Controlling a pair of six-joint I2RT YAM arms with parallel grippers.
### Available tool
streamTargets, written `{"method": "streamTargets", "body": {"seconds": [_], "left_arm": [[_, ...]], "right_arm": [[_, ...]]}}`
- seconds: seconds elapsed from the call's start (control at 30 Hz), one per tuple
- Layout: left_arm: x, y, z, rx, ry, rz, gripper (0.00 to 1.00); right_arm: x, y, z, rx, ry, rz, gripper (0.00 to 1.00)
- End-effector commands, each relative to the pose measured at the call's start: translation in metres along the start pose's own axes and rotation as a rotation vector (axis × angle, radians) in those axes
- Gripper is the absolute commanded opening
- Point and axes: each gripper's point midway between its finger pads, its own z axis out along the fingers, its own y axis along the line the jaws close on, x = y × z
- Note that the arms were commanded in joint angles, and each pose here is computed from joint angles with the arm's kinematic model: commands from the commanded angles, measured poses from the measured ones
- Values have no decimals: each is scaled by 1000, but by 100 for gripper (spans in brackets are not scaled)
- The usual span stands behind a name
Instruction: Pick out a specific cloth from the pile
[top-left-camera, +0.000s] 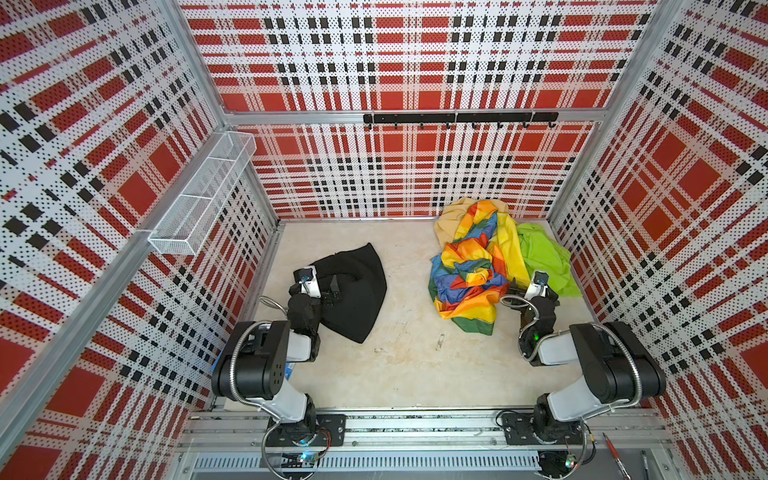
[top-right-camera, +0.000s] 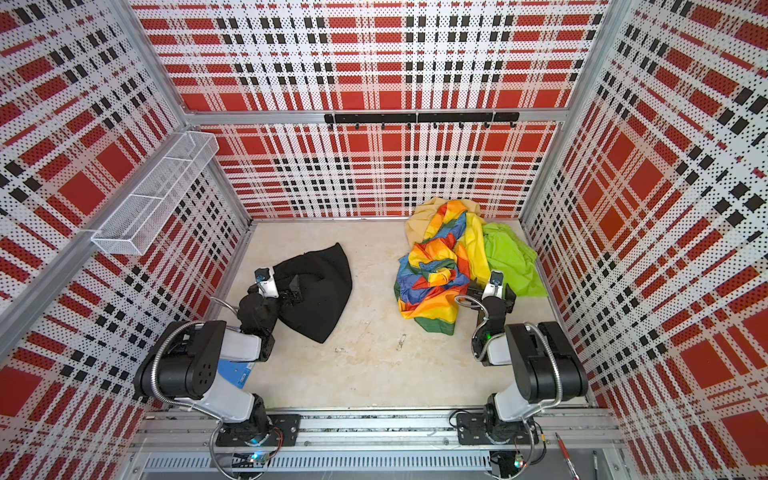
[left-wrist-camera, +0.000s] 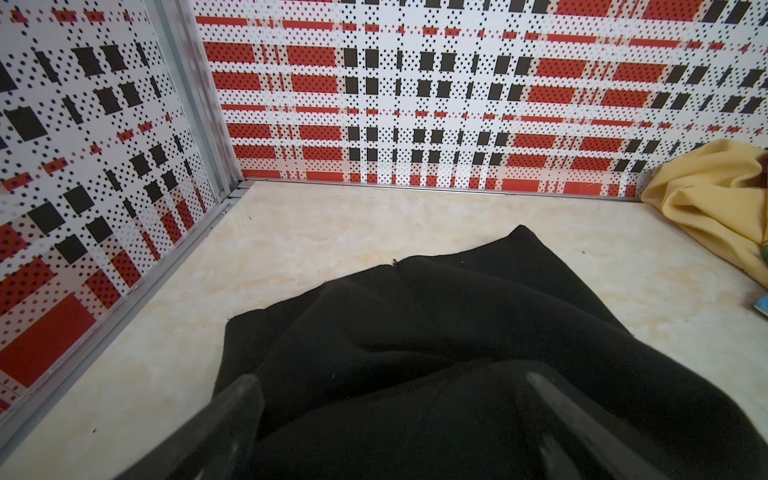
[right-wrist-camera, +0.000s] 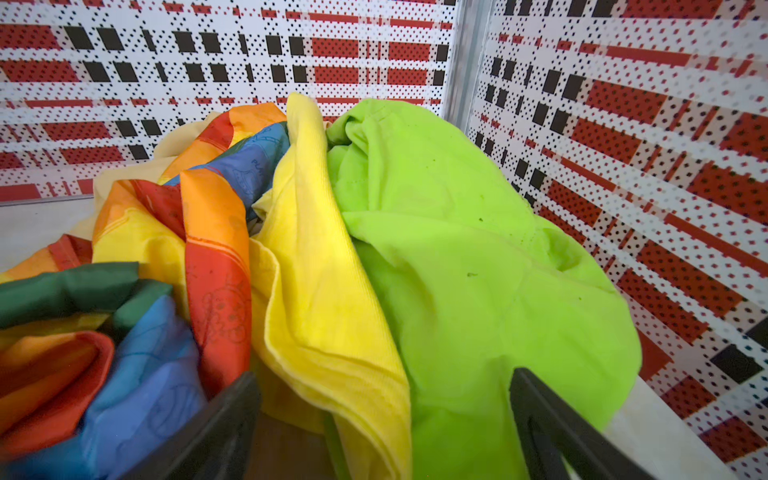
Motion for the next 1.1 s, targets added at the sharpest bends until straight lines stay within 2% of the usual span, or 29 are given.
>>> {"method": "streamTargets", "body": {"seconds": [0.0, 0.2, 0.33, 0.4, 0.47, 0.53, 1.07], "left_arm": [[-9, 0, 0, -5, -30, 6, 99], [-9, -1, 0, -3, -30, 6, 99], [-9, 0, 0, -5, -30, 5, 99], [-9, 0, 0, -5, -29, 7, 99], [-9, -1, 0, -5, -30, 6, 99], [-9, -1, 0, -4, -30, 7, 99], [-9, -1, 0, -3, -28, 7, 99]], "right_arm": [[-24, 1, -1, -16, -101, 22, 100], [-24, 0, -1, -15, -100, 25, 100], [-29, 17, -20, -146, -171, -16, 100], [-29, 25, -17, -183, -161, -33, 100], [-25, 29, -3, -183, -107, -46, 100], [-20, 21, 5, -175, -64, -3, 100], [-20, 20, 4, -180, -71, -4, 100]]}}
